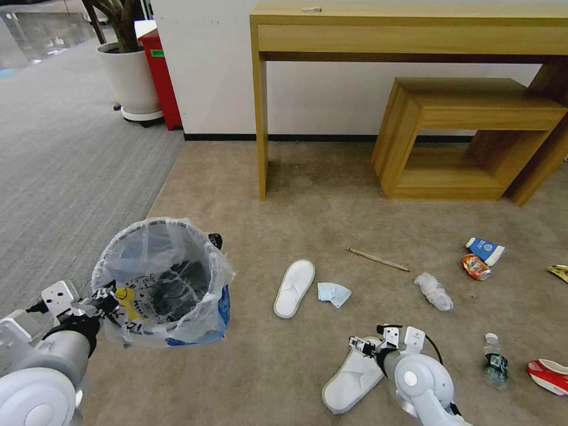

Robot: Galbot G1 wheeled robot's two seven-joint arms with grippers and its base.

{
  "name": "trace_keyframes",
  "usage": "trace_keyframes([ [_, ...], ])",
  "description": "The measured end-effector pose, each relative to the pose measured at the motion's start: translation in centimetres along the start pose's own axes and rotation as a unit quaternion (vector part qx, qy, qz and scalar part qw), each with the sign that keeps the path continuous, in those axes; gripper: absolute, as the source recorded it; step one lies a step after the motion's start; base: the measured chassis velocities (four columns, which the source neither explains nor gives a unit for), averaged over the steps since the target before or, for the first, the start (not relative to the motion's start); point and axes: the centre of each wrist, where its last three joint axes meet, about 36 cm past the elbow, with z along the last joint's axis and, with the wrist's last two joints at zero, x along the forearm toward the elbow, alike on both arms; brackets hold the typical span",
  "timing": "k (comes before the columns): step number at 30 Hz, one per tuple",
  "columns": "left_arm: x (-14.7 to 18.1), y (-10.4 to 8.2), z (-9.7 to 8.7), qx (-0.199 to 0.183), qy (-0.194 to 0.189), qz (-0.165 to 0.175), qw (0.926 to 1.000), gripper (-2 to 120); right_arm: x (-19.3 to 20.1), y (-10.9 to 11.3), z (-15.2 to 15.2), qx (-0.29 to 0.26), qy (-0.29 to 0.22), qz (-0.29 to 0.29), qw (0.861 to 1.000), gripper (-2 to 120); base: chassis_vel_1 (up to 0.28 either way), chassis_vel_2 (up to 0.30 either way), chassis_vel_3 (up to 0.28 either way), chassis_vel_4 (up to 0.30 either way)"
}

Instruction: Pick up the trash bin and place the garbage on the floor into it.

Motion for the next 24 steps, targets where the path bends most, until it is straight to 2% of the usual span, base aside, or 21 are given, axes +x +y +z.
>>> trace_keyframes([
  [13,0.0,-0.1,0.1,0.001,0.001,0.000,1.0000,1,-1.5,-1.0,0.5,-0.003,-0.002,0.020,1.000,100,0.000,0.000,0.000,0.000],
  [24,0.1,0.0,0.1,0.002,0.001,-0.001,1.0000,1,-3.5,-1.4,2.2,0.020,0.014,0.030,0.999,100,0.000,0.000,0.000,0.000],
])
